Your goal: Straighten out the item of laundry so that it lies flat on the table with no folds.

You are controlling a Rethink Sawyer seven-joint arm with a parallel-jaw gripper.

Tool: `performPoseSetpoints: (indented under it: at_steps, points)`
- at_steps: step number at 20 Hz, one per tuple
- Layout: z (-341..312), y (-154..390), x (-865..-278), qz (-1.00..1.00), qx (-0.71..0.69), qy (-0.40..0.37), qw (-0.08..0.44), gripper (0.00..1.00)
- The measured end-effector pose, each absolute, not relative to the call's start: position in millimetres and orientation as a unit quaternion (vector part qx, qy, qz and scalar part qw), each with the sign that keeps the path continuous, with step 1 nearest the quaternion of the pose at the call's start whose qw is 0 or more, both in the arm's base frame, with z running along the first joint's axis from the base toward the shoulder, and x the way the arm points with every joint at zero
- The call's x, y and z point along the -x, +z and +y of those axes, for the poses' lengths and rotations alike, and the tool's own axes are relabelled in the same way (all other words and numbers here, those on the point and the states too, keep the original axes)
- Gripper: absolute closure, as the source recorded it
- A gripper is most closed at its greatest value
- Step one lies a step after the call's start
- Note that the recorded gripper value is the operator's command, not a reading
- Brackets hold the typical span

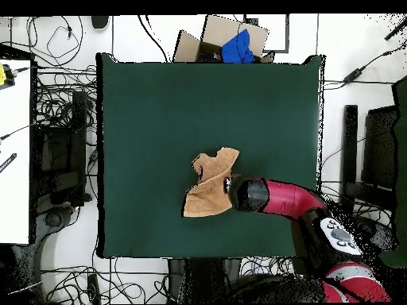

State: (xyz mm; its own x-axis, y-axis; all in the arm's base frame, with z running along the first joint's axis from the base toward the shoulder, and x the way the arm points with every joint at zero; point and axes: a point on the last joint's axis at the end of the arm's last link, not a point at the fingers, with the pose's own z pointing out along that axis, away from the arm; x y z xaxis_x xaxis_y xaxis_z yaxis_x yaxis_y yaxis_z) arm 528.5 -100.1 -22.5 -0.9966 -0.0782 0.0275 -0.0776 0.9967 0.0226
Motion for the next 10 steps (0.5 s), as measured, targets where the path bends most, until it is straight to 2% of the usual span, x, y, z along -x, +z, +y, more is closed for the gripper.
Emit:
performPoseSetpoints:
  at_steps: [10]
  points:
    - [-102.5, -46.1, -519.4, -1.000, -0.002, -0.024, 0.016, 0.00]
